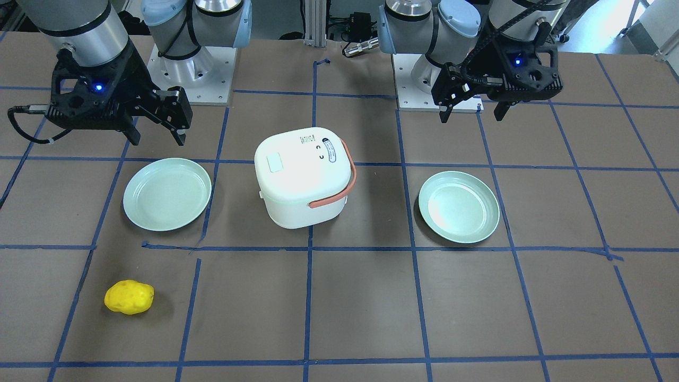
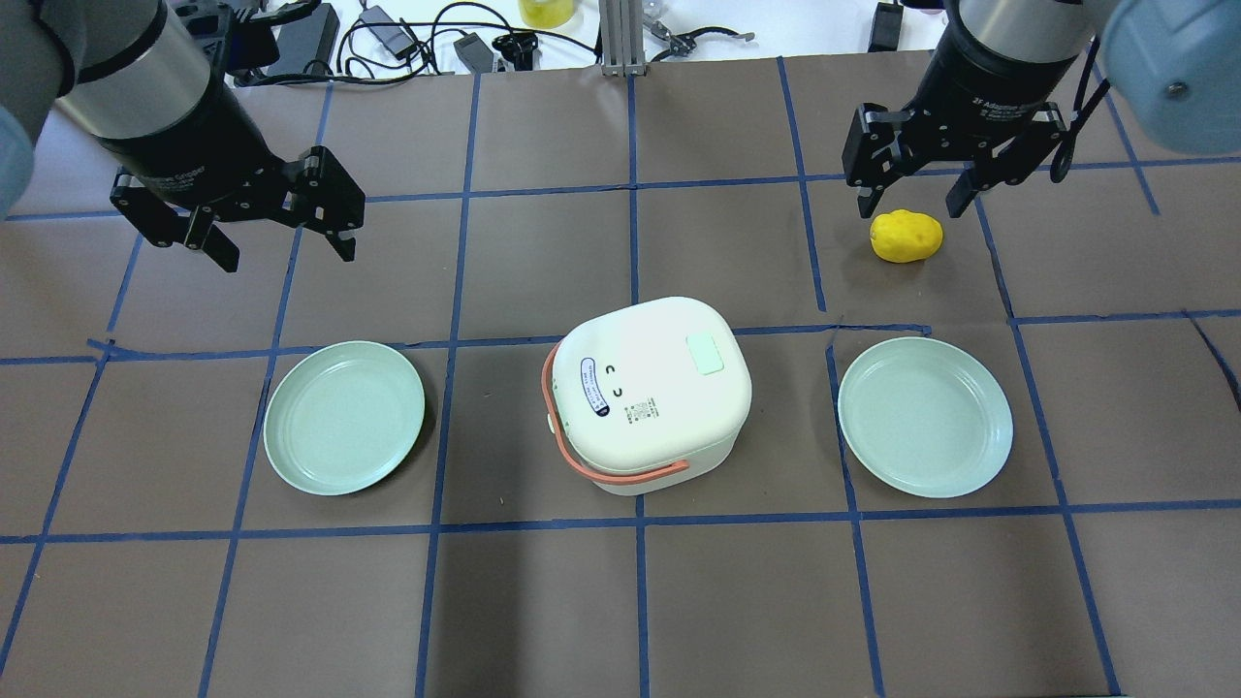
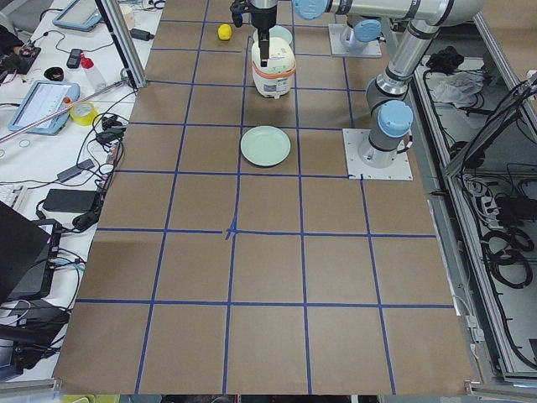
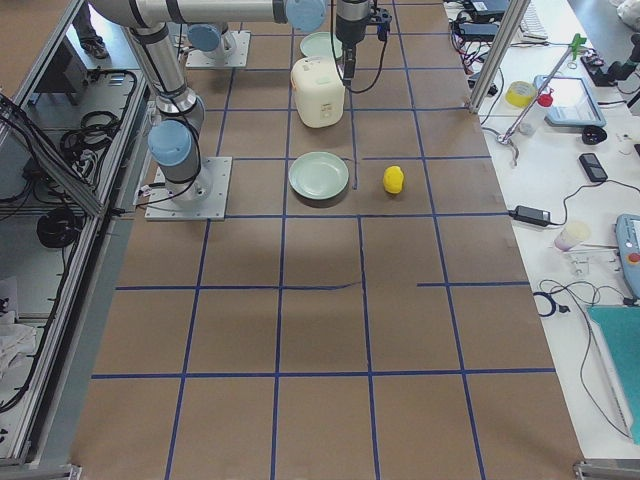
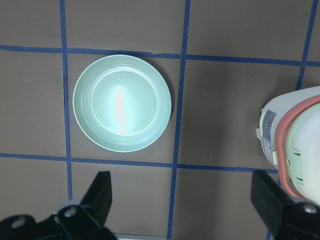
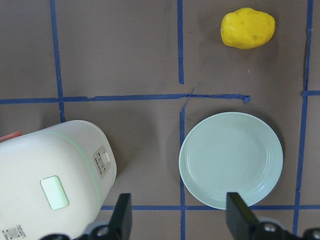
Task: Press rice cooker button
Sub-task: 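Move the right gripper over the rice cooker's green lid button, then lower the right gripper and press down on the green lid button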
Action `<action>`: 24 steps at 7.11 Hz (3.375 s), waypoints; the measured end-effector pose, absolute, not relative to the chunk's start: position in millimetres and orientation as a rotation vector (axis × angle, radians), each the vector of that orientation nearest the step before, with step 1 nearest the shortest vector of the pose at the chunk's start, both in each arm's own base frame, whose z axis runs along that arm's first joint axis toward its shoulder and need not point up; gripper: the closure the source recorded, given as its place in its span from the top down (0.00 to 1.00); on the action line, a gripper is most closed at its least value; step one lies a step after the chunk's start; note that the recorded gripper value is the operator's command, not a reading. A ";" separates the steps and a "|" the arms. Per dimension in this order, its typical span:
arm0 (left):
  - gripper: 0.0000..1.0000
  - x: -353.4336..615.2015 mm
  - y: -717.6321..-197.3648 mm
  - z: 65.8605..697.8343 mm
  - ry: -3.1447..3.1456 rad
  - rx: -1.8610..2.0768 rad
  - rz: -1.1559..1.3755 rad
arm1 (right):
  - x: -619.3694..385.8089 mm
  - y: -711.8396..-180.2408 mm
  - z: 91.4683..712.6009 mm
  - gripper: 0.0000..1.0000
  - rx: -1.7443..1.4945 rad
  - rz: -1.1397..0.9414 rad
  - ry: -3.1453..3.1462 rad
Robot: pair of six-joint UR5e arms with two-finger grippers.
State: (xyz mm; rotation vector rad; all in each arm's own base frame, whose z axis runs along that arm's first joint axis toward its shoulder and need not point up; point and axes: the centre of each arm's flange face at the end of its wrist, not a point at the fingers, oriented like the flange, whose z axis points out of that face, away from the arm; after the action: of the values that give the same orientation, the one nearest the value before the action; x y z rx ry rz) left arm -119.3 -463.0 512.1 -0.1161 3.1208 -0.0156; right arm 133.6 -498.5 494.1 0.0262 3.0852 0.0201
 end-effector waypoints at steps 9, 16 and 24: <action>1.00 -119.3 -463.0 512.0 3.121 -0.116 -0.016 | 248.1 -454.8 454.1 0.00 -0.084 0.198 3.080; 1.00 -119.3 -463.0 512.1 3.121 -0.116 -0.016 | 274.0 -469.8 397.4 0.00 -0.137 0.139 3.021; 1.00 -119.3 -463.1 511.9 3.121 -0.116 -0.015 | 282.9 -468.9 360.3 0.00 -0.173 0.187 3.021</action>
State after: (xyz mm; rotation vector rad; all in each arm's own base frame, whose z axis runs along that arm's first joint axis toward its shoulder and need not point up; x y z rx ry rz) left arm -119.3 -463.1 511.9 -0.1162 3.1207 -0.0150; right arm 282.9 -468.9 360.3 -0.1729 3.0212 0.1874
